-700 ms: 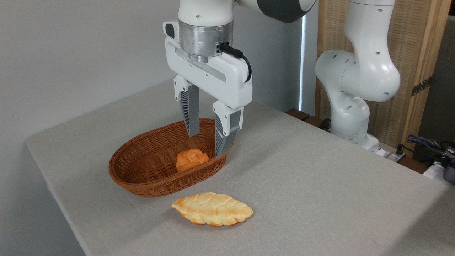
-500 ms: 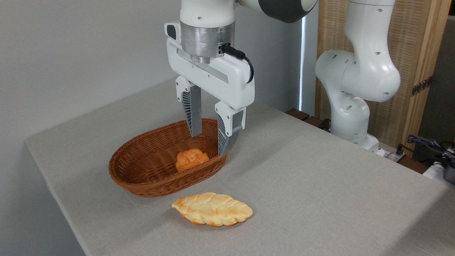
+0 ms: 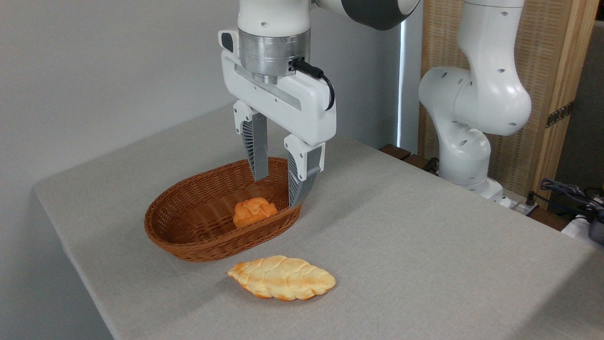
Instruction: Put bread into the basket
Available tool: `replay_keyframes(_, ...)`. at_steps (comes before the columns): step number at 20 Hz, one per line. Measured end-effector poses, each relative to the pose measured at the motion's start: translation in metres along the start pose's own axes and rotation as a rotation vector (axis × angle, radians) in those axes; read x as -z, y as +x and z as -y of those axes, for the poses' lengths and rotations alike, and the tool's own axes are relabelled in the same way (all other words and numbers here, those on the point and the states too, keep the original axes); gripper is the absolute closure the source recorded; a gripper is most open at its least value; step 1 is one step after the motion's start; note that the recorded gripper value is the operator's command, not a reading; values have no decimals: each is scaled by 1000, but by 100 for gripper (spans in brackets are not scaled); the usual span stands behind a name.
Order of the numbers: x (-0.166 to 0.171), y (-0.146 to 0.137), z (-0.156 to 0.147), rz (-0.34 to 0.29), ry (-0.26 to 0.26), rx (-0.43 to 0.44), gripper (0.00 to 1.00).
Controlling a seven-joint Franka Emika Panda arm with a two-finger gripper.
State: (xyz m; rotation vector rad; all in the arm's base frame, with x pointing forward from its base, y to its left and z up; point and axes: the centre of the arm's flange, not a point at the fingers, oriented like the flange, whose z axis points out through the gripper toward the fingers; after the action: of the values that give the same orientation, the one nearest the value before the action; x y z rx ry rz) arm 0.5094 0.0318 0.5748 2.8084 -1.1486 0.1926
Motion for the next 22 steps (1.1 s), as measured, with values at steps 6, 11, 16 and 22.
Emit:
replay_keyframes(6,-2,-1,2,8,1,-260,0)
replay_keyframes(11,-20,-1,11,90,5,-478,0)
replay_keyframes(16,-56,9,27,151,3,-684,0)
replay_keyframes(22,-92,17,39,158,15,-734,0)
